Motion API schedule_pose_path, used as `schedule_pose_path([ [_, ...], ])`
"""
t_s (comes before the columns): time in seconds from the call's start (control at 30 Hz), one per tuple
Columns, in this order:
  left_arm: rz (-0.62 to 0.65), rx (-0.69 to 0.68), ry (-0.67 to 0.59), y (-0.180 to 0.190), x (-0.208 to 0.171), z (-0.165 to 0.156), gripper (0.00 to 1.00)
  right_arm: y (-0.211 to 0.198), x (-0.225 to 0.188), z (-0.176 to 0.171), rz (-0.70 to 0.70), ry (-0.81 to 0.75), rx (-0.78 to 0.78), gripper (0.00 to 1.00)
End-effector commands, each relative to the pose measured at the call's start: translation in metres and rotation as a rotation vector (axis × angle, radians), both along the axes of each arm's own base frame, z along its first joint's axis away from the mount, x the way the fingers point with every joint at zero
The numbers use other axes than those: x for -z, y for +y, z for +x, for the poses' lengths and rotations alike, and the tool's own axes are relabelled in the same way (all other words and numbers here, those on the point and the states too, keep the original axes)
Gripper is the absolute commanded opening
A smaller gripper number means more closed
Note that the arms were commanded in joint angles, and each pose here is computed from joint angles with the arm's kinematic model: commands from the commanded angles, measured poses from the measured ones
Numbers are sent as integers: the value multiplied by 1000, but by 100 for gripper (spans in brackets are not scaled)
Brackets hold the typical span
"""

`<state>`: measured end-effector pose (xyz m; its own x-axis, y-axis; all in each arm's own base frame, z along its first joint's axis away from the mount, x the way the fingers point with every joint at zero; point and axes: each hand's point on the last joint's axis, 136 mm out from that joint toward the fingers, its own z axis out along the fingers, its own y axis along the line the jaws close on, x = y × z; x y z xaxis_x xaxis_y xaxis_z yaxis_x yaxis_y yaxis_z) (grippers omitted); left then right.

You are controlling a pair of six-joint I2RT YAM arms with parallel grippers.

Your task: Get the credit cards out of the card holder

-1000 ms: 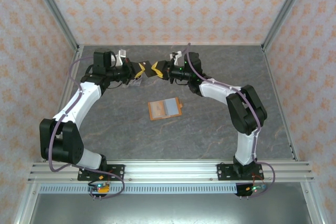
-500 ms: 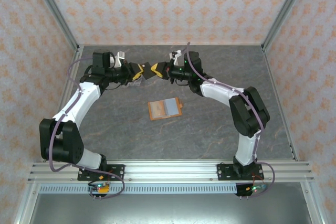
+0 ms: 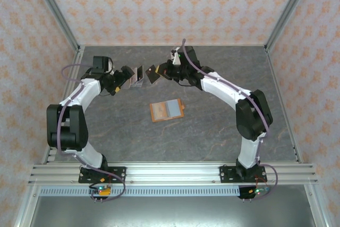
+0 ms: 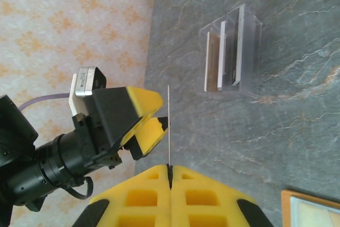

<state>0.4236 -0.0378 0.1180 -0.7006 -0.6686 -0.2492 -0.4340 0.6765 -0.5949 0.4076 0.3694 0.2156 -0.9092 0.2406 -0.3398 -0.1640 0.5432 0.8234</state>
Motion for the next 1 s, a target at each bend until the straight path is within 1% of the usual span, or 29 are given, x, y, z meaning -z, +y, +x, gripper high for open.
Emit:
schedule_pose_path([
  [0.0, 134, -19, -56, 23, 5, 32, 100, -2, 35, 3, -128, 23, 2, 0],
  [0.1, 147, -6, -80, 25, 14, 55, 100, 0, 39, 6, -150, 18, -2, 0],
  [0.23, 132, 17, -118, 22, 16, 81, 94, 1, 41, 8, -167, 14, -8, 0],
  [0.33, 115, 24, -93, 20, 28, 91, 88, 0, 42, 7, -173, 13, -8, 0],
  [0.43, 112, 28, -81, 19, 38, 98, 88, 0, 45, 7, -177, 18, -8, 0],
  [0.6, 82, 52, -38, 14, 55, 102, 88, -2, 46, 5, -184, 23, -7, 0],
  [0.77, -63, 102, -45, -10, 53, 96, 88, -10, 41, 8, -231, -16, 12, 0],
  [0.97, -166, 137, -58, -29, 51, 81, 88, -20, 34, 24, -346, -131, 26, 0],
])
